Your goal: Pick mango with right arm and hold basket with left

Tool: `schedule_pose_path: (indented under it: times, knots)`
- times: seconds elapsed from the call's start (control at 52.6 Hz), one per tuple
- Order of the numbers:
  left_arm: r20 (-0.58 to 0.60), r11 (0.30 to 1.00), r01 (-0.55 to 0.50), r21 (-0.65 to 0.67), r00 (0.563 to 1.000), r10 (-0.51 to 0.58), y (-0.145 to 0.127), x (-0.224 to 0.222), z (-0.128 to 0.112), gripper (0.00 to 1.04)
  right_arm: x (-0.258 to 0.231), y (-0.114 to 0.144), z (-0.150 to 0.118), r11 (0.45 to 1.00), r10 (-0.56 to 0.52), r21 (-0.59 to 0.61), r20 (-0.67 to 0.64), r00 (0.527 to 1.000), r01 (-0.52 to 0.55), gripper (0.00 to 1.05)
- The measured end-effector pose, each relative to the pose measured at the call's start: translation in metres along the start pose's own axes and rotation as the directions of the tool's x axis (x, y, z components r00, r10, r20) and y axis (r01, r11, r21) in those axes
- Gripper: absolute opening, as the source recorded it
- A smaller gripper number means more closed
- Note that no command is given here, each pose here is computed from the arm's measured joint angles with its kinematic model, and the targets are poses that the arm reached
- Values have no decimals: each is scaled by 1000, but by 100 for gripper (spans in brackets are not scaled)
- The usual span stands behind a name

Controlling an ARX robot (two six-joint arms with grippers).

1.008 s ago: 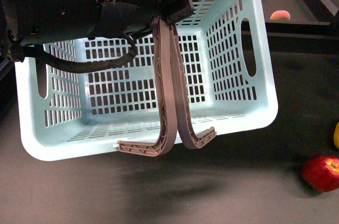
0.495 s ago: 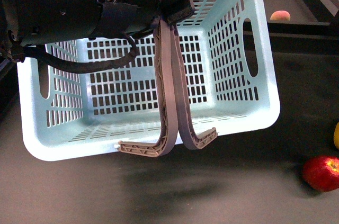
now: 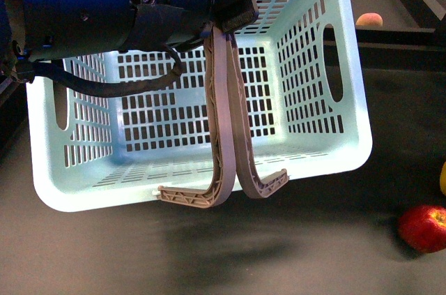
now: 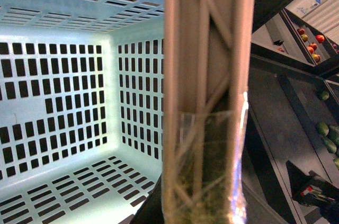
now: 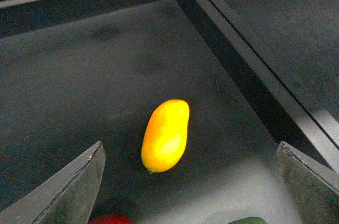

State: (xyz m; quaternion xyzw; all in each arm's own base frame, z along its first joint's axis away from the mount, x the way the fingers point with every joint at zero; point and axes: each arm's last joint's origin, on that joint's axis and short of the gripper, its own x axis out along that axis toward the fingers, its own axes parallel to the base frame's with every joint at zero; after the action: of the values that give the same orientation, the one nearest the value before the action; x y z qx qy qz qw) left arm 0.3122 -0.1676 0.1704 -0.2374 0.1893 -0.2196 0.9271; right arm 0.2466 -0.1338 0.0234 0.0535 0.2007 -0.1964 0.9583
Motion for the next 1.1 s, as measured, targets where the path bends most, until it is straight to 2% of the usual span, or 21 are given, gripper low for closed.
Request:
schedule_pose_path:
  times: [0.247, 0.533, 0.647, 0.856, 1.103]
  knots:
    - [2, 1000, -3, 0, 1000, 3, 0, 0, 0, 6, 27, 8, -15, 995, 32, -89, -45, 999, -35, 96]
    - [2, 1000, -3, 0, 1000, 3, 0, 0, 0, 6, 57, 21, -26, 927, 39, -365, -125, 991, -83, 96]
    - [1, 1000, -1, 0, 1000, 1, 0, 0, 0, 6, 65, 23, -29, 906, 6, -418, -142, 990, -66, 96]
    - [1, 1000, -2, 0, 1000, 2, 0, 0, 0, 6, 74, 18, -35, 936, -57, -351, -193, 979, -15, 96]
    - [2, 1000, -2, 0, 1000, 2, 0, 0, 0, 6, 87, 7, -46, 990, -125, -98, -220, 968, 105, 96]
